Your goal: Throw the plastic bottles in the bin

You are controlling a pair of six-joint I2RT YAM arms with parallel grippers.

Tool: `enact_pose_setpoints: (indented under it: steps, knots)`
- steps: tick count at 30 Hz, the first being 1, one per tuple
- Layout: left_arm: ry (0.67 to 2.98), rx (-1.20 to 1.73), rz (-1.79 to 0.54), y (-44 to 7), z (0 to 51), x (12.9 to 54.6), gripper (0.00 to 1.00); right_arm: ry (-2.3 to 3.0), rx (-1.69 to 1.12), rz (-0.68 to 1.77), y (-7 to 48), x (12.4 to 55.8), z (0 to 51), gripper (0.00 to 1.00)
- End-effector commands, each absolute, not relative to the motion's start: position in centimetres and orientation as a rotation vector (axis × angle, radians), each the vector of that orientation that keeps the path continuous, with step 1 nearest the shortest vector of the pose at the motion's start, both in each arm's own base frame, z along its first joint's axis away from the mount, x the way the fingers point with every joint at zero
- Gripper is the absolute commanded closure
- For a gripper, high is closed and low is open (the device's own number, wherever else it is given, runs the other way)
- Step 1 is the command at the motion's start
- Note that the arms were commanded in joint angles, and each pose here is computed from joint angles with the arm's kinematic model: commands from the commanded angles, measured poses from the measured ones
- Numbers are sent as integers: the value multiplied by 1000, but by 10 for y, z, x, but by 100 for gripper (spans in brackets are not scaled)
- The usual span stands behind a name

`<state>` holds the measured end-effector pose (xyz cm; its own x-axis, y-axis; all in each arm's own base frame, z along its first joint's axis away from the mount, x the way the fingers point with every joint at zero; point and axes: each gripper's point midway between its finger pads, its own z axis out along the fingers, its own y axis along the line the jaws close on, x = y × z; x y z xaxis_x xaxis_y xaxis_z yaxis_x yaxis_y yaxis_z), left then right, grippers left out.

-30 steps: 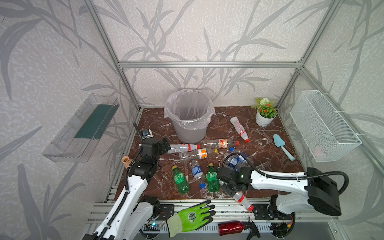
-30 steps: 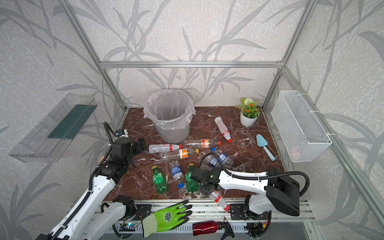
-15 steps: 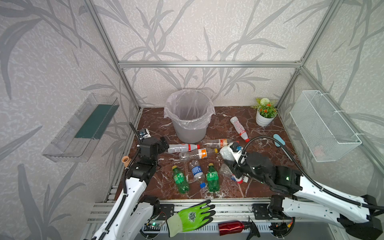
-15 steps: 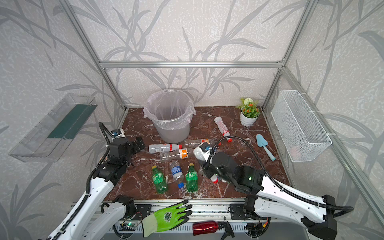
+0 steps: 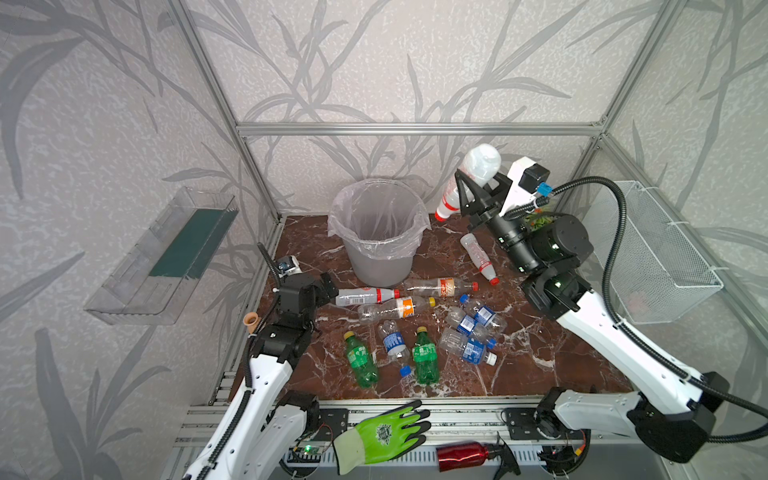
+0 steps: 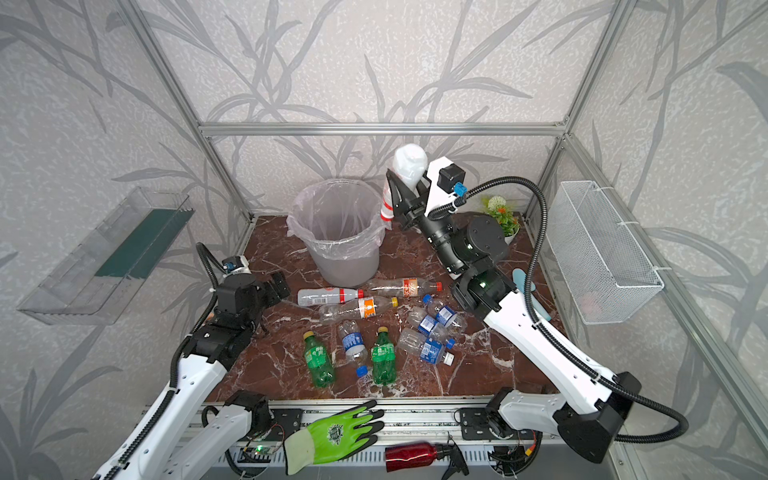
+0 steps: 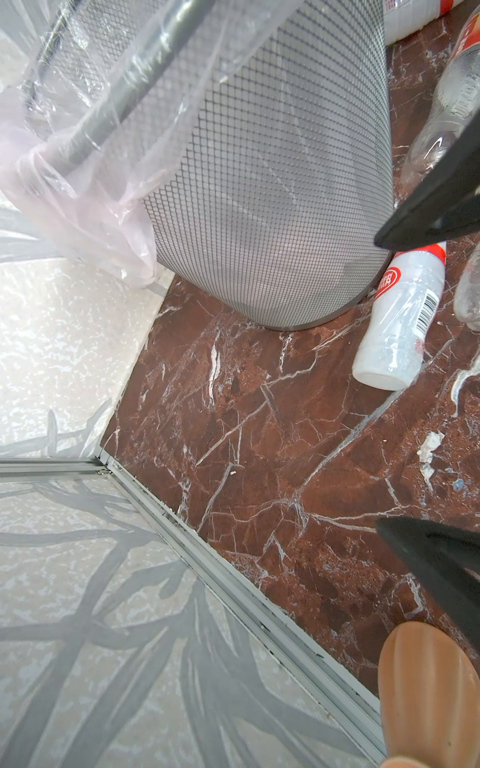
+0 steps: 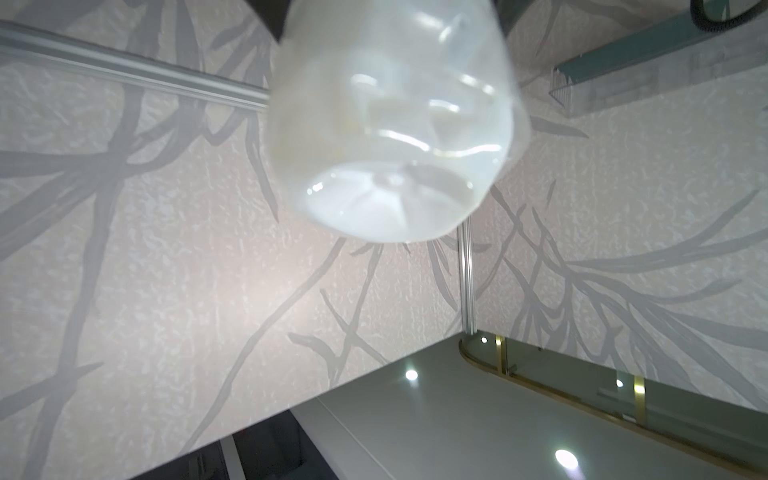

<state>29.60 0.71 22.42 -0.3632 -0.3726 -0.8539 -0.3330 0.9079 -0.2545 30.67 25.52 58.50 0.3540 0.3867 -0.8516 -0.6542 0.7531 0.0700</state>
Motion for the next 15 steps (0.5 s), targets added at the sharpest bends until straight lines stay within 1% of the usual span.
enact_pose_setpoints:
  steps: [1, 2, 5, 7, 9, 11, 14, 15]
  knots:
    - [1968, -524, -66, 6, 232, 295, 1, 988, -293, 817, 284, 331, 585, 53]
    - [1969, -524, -63, 6, 232, 294, 1, 1030, -291, 842, 296, 346, 576, 52]
    - [1976, -525, -62, 6, 231, 294, 1, 1211, -336, 883, 344, 394, 526, 48]
    - [1984, -526, -57, 6, 229, 293, 1, 1345, -384, 873, 372, 423, 488, 41]
    - [1987, -529, -53, 7, 228, 292, 1, 1457, -413, 828, 384, 444, 465, 31]
    - [1990, -530, -48, 8, 228, 290, 1, 1515, -426, 771, 385, 456, 456, 26]
    - [1990, -529, -40, 9, 227, 289, 1, 1510, -424, 707, 376, 457, 464, 12]
    - [1987, -528, -41, 9, 228, 288, 1, 1510, -421, 685, 370, 455, 468, 11]
